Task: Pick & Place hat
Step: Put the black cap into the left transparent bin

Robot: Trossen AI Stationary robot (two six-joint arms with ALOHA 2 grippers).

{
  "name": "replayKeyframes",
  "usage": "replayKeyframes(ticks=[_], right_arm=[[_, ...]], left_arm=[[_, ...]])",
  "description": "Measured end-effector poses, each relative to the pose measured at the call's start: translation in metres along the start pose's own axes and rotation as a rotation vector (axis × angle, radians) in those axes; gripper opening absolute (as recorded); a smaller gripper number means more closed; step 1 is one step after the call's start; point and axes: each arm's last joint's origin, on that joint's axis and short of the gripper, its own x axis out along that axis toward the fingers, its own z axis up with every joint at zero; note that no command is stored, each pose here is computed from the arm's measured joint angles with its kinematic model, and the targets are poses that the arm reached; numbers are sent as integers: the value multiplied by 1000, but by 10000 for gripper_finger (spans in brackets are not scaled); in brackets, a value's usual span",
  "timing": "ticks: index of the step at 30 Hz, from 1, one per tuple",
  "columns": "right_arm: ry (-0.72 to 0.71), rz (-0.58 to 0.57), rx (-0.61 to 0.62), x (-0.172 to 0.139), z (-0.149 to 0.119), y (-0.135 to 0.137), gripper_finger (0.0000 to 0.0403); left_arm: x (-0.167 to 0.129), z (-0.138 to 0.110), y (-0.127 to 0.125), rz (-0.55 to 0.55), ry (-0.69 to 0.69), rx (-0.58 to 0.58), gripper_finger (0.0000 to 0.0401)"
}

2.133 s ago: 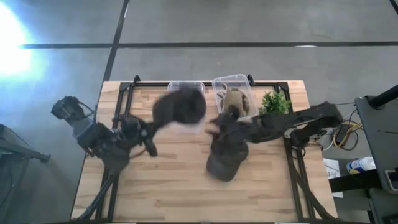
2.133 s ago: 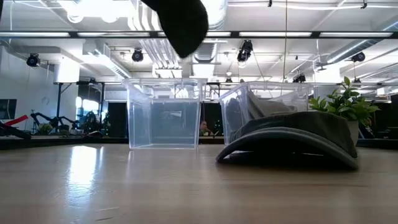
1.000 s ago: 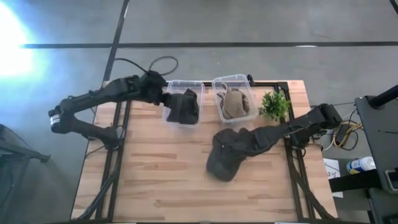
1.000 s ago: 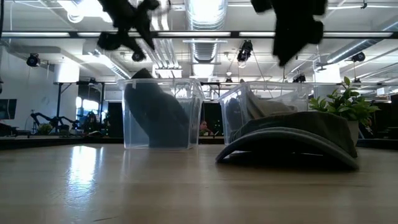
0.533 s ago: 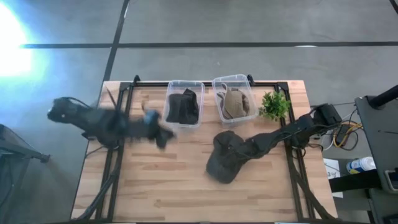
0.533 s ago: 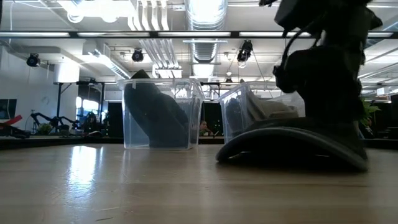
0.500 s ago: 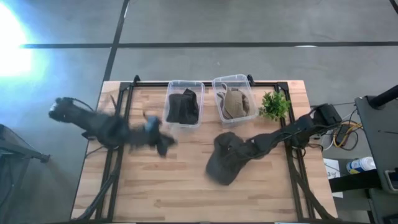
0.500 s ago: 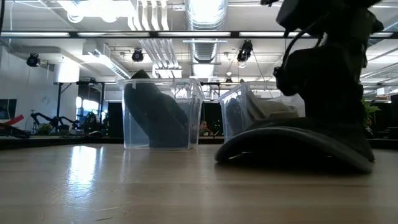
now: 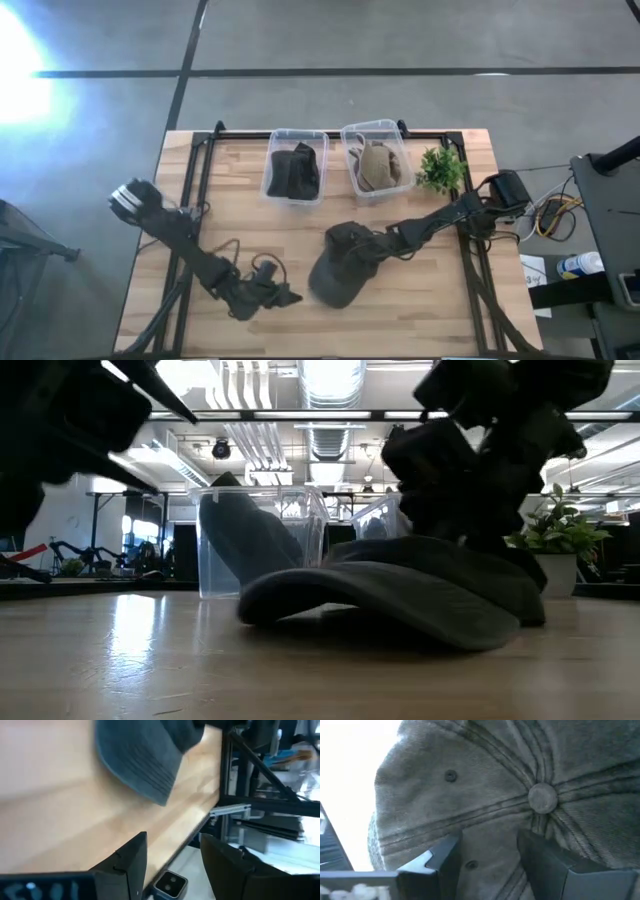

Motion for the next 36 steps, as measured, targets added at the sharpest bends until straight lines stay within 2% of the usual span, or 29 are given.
replayKeyframes(ticks=[5, 12, 16, 22, 26, 30, 34, 36], right_arm=[[27, 22, -21, 17, 5, 21, 192], [49, -8, -122, 26, 11, 50, 192], [109, -29, -182, 32, 11, 62, 192], [217, 39, -242, 46, -6, 85, 192], [230, 73, -293, 52, -14, 101, 192], [220, 102, -315, 53, -11, 114, 192], [216, 99, -332, 47, -10, 118, 192], [212, 86, -341, 38, -9, 119, 192]], left_arm=[[34, -19, 11, -2, 68, -40, 177], [63, -33, 22, 24, 17, -60, 177], [63, -30, 24, 11, -91, -73, 177], [50, -19, 21, 31, -250, 1, 177], [47, -11, 17, 47, -312, 39, 174], [47, -10, 12, 51, -292, 85, 135], [39, -10, 2, 54, -246, 135, 41], [29, -8, -4, 78, -246, 168, 15]])
